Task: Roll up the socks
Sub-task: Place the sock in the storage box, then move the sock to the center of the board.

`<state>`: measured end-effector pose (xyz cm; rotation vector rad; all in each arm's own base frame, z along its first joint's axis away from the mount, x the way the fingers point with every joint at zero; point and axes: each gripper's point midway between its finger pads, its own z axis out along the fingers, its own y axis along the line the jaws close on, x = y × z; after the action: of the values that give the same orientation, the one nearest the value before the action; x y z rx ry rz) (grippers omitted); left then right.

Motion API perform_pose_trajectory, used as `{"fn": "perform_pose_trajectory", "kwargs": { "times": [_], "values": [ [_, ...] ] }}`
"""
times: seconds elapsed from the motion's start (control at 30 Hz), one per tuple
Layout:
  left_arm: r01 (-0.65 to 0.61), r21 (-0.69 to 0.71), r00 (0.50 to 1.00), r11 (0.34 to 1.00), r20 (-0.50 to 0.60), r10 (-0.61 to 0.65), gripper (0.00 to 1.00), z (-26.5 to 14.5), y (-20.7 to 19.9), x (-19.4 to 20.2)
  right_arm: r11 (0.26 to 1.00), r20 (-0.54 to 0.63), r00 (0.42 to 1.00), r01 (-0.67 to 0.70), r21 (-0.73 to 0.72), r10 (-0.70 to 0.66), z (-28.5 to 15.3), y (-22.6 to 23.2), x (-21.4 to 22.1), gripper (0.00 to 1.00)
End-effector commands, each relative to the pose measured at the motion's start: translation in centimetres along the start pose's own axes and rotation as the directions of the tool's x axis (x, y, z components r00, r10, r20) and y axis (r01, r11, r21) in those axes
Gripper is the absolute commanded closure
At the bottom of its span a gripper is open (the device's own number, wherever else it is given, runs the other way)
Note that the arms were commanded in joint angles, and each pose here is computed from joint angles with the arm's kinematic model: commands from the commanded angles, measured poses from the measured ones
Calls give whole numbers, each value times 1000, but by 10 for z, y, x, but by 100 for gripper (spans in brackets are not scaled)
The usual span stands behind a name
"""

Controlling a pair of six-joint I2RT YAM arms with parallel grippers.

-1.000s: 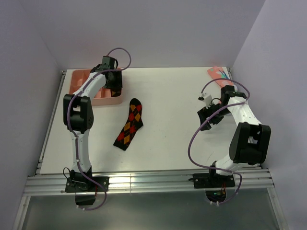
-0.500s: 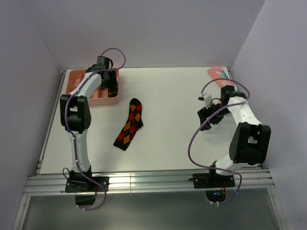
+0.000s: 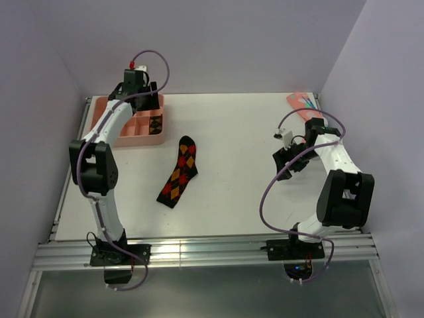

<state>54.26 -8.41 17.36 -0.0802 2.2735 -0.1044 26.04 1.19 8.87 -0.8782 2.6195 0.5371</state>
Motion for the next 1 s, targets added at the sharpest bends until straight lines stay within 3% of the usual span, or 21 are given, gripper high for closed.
{"fn": "perform_pose_trajectory", "kwargs": {
  "times": [0.0, 0.17, 0.3, 0.4, 0.6, 0.73, 0.97],
  "values": [
    [10, 57, 980, 998, 197, -21, 30, -61, -16, -40, 999, 62, 998, 22, 44, -25, -12, -3, -15, 11],
    [124, 95, 951, 988, 272, -145, 34, -113, -51, 1, 998, 81, 996, 31, 58, -35, -17, -3, -19, 11],
    [356, 143, 898, 923, 219, -381, 43, -152, -59, 79, 997, 105, 993, 48, 67, -55, -22, 3, -21, 12],
    [456, 72, 860, 887, 221, -460, 46, -165, -43, 126, 996, 113, 991, 60, 66, -67, -25, 6, -23, 12],
    [438, 36, 894, 898, 82, -440, 50, -150, -54, 209, 995, 113, 990, 80, 61, -87, -24, 13, -34, 12],
    [341, 75, 937, 937, 56, -345, 44, -127, -85, 211, 988, 106, 987, 110, 104, -121, -18, 12, -44, 12],
    [298, -47, 954, 953, 55, -295, 39, -94, -125, 184, 989, 119, 984, 124, 84, -133, -13, 22, -56, 12]
  ]
}}
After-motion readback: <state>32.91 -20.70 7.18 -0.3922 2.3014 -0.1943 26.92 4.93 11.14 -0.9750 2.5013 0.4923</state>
